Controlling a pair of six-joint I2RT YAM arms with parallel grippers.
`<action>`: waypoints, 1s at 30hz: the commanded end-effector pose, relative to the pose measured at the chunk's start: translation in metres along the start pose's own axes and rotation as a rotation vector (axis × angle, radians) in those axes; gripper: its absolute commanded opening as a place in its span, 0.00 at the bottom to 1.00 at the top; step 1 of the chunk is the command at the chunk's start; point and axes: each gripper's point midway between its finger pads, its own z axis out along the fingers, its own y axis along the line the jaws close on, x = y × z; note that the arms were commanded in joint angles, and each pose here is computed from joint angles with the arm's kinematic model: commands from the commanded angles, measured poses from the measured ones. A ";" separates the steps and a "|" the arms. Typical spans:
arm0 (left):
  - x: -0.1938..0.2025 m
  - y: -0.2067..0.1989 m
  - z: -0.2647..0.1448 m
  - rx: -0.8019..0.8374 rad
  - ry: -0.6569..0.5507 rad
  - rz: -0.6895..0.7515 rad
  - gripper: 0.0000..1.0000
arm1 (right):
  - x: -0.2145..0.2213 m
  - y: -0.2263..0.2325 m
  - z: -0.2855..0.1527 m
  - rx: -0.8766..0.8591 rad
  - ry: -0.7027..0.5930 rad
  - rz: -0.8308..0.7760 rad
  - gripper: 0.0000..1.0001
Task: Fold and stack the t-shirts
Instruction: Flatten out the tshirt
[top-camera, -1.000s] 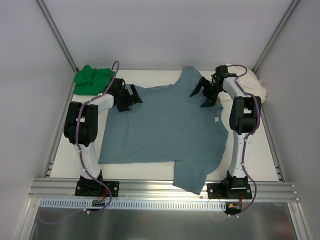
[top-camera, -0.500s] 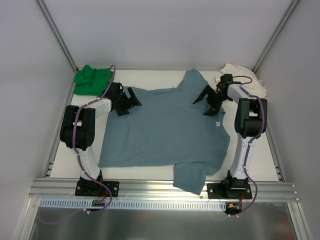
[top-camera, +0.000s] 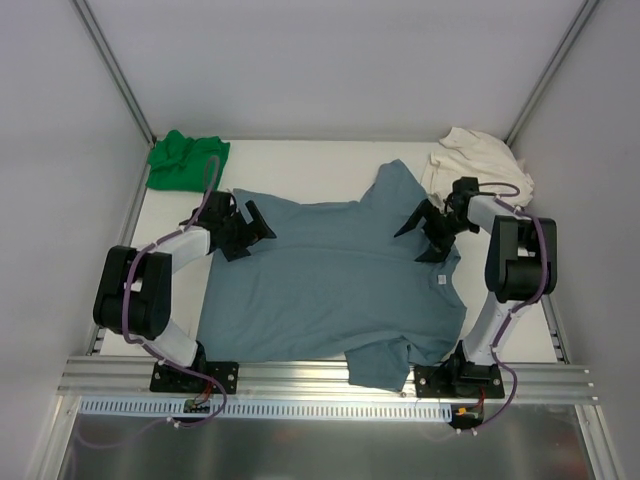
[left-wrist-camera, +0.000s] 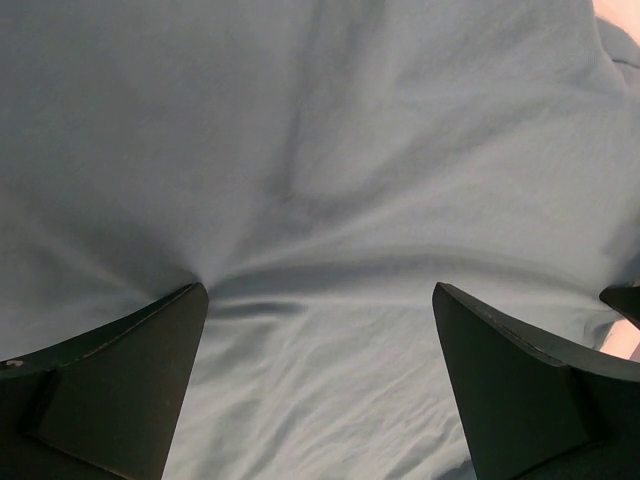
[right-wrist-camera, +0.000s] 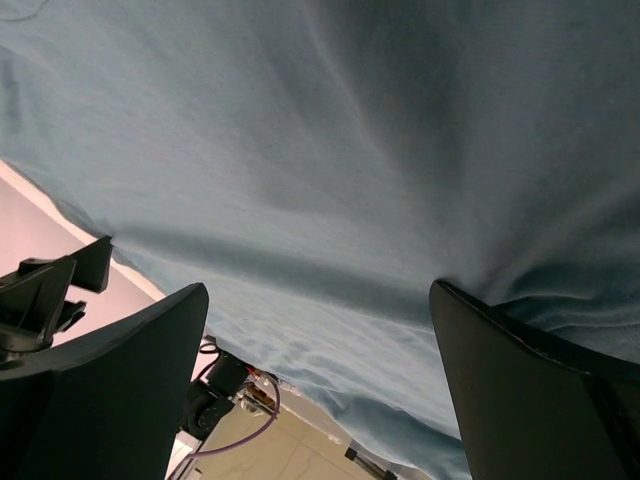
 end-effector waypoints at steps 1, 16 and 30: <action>-0.005 -0.002 -0.022 0.008 -0.052 0.000 0.99 | 0.000 -0.013 -0.015 0.044 -0.069 -0.040 1.00; -0.043 -0.124 -0.163 0.434 -0.281 0.260 0.99 | -0.108 0.145 -0.122 -0.204 -0.387 -0.318 1.00; -0.002 -0.123 -0.188 0.558 -0.243 0.385 0.99 | -0.228 0.175 -0.035 -0.453 -0.362 -0.246 0.99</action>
